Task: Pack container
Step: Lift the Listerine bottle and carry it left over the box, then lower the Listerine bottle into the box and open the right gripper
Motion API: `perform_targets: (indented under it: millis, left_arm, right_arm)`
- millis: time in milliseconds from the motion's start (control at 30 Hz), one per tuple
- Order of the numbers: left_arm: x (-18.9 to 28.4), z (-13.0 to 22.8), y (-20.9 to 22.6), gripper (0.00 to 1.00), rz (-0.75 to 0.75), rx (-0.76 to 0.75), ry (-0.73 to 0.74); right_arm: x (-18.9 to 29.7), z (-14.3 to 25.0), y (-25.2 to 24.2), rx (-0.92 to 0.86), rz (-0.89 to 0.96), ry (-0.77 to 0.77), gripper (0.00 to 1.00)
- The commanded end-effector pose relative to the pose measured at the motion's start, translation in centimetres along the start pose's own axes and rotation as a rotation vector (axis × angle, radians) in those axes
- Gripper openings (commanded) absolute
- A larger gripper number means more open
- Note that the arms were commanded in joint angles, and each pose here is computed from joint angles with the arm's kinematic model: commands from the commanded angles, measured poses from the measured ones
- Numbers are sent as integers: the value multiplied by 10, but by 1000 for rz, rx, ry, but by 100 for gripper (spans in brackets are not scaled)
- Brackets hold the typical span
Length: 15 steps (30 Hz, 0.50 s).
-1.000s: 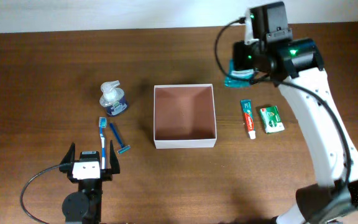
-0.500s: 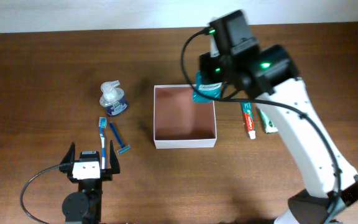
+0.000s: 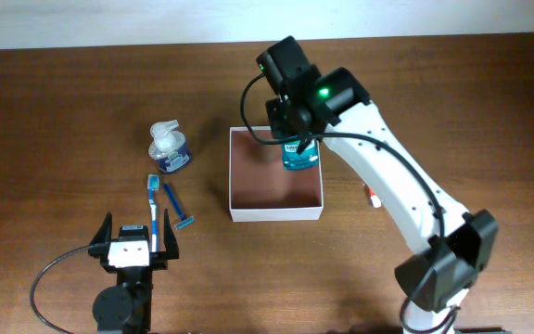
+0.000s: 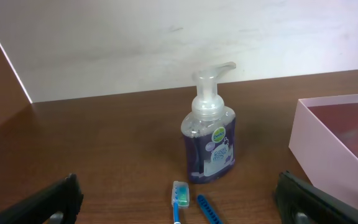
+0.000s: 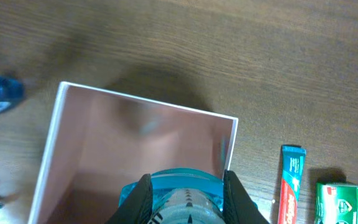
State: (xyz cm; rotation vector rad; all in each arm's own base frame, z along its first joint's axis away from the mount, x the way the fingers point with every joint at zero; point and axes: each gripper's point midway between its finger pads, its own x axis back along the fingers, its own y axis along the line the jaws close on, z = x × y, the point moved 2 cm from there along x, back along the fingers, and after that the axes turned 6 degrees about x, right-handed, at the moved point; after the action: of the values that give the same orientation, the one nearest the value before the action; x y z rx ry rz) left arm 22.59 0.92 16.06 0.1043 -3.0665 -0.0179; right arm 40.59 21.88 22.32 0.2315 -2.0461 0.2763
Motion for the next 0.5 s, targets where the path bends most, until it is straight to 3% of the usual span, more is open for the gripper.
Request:
perform_targets:
  millis: [0, 467]
  left_arm:
    - [0, 1, 0, 100, 5, -14, -1]
    - [0, 1, 0, 100, 5, -14, -1]
  right_arm:
    - [-8, -4, -8, -15, 60, -11, 19]
    - [-37, -21, -2, -30, 57, -58, 16]
